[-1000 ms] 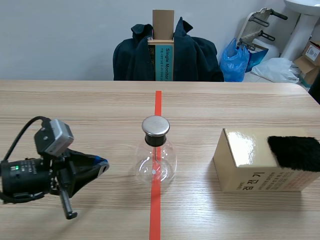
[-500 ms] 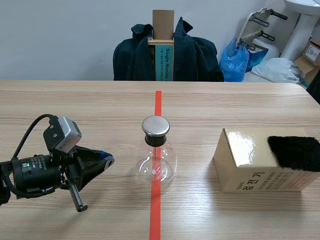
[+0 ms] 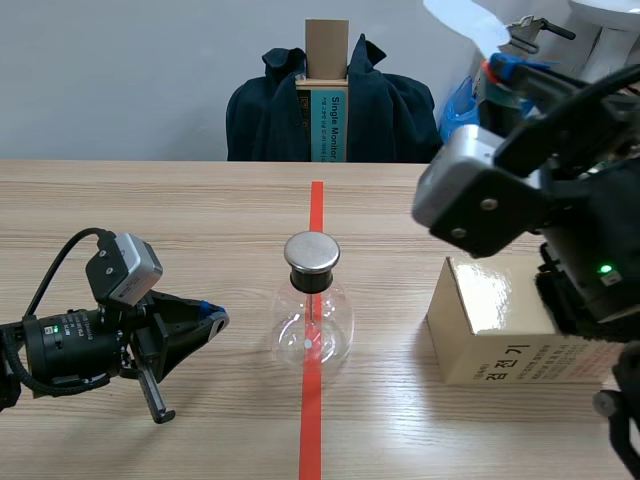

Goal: Do the electroscope experiment.
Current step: 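Bring the plate to the electroscope and point at the metal foil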

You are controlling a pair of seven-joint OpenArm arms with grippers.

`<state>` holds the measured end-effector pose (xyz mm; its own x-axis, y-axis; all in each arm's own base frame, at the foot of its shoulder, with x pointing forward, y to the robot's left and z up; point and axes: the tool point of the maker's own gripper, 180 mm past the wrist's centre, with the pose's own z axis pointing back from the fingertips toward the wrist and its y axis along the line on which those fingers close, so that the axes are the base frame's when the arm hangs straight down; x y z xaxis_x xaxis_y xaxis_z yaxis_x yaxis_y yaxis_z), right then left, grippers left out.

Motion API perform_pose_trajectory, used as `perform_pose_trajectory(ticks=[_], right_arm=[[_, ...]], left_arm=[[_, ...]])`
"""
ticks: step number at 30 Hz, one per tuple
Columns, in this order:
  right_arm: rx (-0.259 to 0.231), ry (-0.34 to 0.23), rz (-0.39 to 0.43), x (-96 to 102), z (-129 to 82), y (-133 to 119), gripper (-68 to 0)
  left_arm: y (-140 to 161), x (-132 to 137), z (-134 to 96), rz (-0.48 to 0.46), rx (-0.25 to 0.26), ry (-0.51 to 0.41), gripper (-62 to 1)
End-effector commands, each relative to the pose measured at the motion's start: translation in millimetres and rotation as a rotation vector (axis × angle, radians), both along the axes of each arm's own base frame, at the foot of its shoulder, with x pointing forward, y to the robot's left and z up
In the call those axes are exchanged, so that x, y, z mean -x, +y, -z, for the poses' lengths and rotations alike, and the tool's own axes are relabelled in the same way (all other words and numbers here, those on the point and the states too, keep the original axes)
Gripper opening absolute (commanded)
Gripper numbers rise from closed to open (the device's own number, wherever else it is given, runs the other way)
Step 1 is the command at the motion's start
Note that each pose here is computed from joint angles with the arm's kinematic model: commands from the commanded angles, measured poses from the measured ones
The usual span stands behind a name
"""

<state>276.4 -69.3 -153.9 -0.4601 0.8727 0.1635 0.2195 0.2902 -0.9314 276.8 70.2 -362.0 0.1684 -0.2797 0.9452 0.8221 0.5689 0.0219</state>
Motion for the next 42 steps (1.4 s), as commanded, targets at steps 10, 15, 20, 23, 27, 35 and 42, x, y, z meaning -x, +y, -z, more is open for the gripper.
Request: perform_pose_trajectory(ticks=[10,15,20,23,27,35,42], right_arm=[[0.104,0.090,-0.053,8.8,43.1,36.1,-66.7],[0.157,0.148,-0.056,10.4,71.1,37.0,-66.7],[0.198,0.202,-0.051,12.2,96.0,34.1,-66.7],[0.212,0.225,-0.048,13.2,106.0,32.3,-66.7],[0.233,0.241,-0.043,14.1,114.5,30.6,-66.7],[0.273,0.268,-0.043,16.7,128.5,27.0,-66.7],[0.285,0.256,-0.084,21.4,129.1,32.4,-66.7]], left_arm=[[-0.9,-3.6,-10.8,-0.002,0.026,-0.028,-59.2],[-0.9,-3.6,-10.8,-0.002,0.026,-0.028,-59.2],[-0.9,-3.5,-10.7,-0.001,0.025,-0.028,-59.2],[-1.0,-3.5,-10.7,-0.001,0.026,-0.028,-59.2],[-1.0,-3.3,-10.5,0.000,0.024,-0.029,-57.8],[-1.0,-3.3,-10.5,0.000,0.024,-0.029,-57.8],[-0.9,-3.3,-10.4,0.000,0.023,-0.029,-57.8]])
